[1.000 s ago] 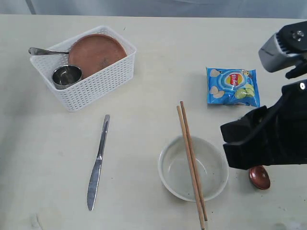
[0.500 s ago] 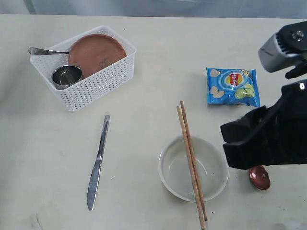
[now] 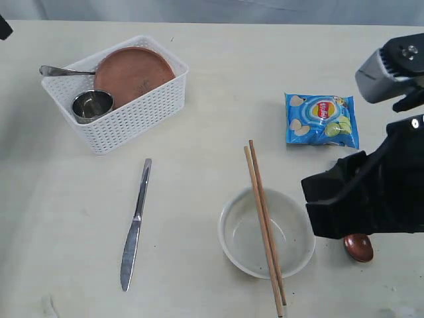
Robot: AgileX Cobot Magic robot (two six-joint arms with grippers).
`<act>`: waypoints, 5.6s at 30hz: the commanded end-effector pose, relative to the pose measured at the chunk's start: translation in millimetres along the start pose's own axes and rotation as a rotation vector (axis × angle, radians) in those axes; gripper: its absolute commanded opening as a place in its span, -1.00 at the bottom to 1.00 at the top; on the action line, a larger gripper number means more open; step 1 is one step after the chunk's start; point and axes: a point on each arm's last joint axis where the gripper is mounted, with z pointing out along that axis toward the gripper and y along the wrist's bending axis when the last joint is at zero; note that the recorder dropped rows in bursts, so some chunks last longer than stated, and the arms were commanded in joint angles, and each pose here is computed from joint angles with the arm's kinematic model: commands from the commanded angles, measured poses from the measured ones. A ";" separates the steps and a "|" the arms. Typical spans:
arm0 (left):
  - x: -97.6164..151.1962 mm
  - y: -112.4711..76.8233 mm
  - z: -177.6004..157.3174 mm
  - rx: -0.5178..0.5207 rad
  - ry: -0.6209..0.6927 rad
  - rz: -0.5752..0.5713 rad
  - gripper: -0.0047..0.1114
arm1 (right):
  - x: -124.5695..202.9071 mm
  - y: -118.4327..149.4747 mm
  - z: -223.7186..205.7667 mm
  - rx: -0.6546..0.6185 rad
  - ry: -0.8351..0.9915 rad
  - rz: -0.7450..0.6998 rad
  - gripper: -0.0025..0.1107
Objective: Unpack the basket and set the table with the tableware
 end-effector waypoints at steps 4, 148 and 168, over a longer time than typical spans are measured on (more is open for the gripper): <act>5.5 -7.2 14.6 0.072 -0.038 0.134 -0.32 | 1.7 0.1 -0.3 -0.005 0.006 -0.007 -0.30; -31.4 -6.8 26.5 0.133 -0.195 0.161 -0.92 | 1.4 0.4 -0.3 -0.007 0.003 -0.003 -0.30; -50.1 -2.8 5.3 0.091 -0.285 0.154 -0.92 | 1.4 0.4 -0.3 -0.007 0.003 -0.005 -0.30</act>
